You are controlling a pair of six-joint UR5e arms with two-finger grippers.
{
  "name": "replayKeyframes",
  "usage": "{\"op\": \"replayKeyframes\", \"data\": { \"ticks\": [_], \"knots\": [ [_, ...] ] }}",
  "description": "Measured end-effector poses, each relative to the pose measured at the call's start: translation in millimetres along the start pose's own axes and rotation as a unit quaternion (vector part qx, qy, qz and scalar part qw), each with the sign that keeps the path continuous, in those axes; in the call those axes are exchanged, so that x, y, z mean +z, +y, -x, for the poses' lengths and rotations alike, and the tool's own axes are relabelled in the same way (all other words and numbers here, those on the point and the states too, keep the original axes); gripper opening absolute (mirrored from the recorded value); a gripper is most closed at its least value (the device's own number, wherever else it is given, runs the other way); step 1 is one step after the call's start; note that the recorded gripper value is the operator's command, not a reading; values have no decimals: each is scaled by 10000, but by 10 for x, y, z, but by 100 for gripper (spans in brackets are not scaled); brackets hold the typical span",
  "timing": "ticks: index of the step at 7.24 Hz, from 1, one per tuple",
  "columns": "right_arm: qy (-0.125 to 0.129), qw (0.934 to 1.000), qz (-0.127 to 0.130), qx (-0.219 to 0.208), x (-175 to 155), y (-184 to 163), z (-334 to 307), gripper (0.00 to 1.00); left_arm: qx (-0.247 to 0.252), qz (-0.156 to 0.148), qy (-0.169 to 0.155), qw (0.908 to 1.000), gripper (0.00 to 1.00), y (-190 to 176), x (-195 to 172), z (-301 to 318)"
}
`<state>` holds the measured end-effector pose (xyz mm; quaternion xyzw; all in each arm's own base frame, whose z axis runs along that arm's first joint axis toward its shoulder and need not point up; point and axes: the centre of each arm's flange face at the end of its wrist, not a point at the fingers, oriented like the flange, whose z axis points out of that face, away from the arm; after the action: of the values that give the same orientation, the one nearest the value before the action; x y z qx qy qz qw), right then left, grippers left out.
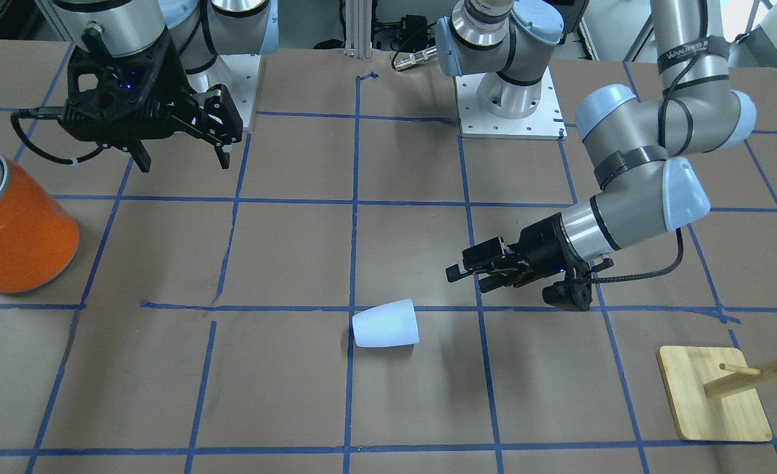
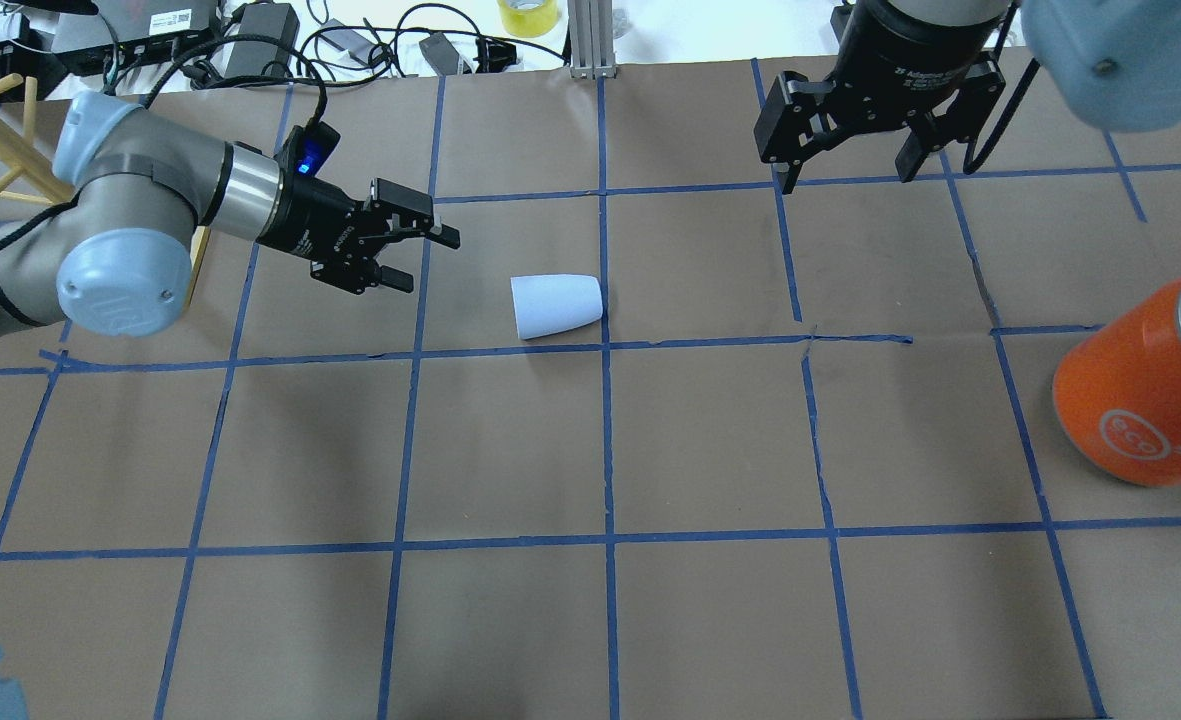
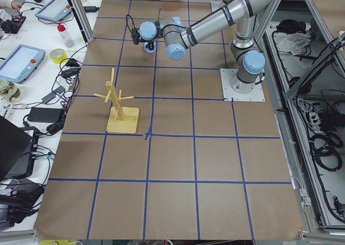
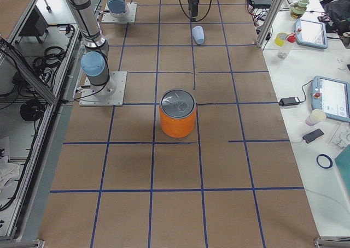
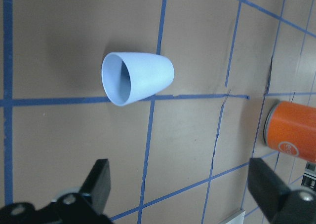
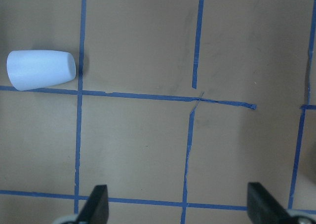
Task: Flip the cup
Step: 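Reach the left gripper sideways to the cup's open mouth and grasp its rim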
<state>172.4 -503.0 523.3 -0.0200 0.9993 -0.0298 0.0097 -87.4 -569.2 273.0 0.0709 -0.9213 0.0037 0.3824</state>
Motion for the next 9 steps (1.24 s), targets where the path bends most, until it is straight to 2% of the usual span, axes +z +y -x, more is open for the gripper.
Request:
{"op": "replayKeyframes", "data": {
  "ticks": [3,5,9],
  "knots": [
    [-38,9995,-34,315,-33,0,-52,100,-54,32,452,9990,94,-152,386,254],
    [-35,9991,-33,426,-67,131,-45,100,-28,96,699,9975,94,-209,656,328],
    [-27,9988,-255,414,-111,237,-56,100,4,81,783,9969,94,-264,1147,328]
  ]
}}
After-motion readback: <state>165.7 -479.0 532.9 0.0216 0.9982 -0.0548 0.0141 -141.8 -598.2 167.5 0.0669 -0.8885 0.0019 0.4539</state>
